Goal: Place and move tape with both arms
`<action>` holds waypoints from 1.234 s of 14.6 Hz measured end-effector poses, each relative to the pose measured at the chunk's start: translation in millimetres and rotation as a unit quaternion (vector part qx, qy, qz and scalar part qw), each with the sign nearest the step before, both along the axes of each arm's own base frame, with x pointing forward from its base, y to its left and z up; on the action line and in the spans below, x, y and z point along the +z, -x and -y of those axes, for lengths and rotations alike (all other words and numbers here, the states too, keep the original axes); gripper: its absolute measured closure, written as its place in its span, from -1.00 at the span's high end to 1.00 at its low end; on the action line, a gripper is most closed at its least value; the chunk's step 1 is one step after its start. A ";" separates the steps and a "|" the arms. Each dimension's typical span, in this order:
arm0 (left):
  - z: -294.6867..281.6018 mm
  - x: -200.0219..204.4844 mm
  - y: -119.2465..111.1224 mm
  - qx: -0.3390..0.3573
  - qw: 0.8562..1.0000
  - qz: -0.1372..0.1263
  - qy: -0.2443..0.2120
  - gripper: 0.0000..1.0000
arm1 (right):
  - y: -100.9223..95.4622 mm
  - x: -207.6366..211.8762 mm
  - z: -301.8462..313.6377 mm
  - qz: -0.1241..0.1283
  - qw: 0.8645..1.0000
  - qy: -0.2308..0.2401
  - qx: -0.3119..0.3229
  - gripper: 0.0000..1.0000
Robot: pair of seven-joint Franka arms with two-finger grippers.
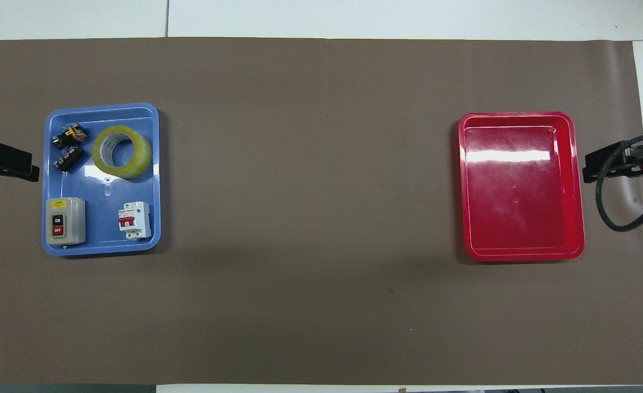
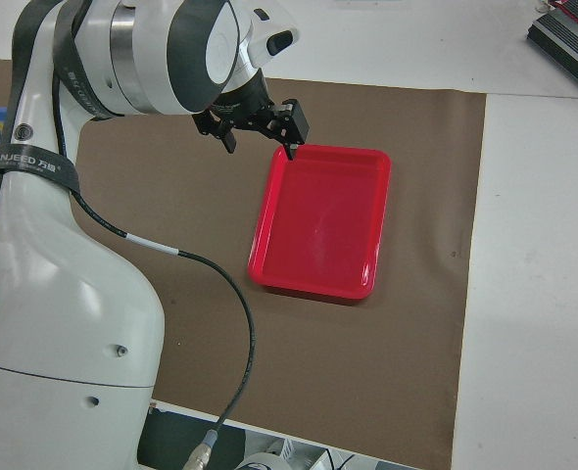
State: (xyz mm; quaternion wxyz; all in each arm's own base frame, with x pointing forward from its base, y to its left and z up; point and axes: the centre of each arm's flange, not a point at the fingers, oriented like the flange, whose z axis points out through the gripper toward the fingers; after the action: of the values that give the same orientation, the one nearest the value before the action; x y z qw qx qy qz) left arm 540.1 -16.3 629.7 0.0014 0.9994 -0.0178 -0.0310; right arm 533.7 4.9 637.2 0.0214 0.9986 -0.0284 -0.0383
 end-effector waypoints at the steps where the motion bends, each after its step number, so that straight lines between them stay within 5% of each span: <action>1: 0.0 -0.2 0.3 0.000 1.000 -0.001 0.000 1.00 | 0.0 0.0 0.0 0.000 1.000 0.000 0.000 1.00; 6: 0.8 -0.8 0.7 -0.001 1.000 -0.003 0.000 1.00 | -0.6 0.3 0.0 0.002 1.000 0.000 0.000 1.00; 11: 1.2 -14.8 -12.5 -0.001 0.999 0.035 0.001 1.00 | -0.8 0.0 0.0 0.002 1.000 0.000 0.000 1.00; 18: -7.7 -136.7 -49.1 0.008 0.997 0.072 0.002 1.00 | -0.9 -0.1 0.0 0.002 1.000 0.000 0.000 1.00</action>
State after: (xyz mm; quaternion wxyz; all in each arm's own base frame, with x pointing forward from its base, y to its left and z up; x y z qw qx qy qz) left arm 589.3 -8.6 493.1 0.0027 0.9991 -0.0100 0.0412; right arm 534.6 4.9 637.1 0.0213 0.9987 -0.0284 -0.0361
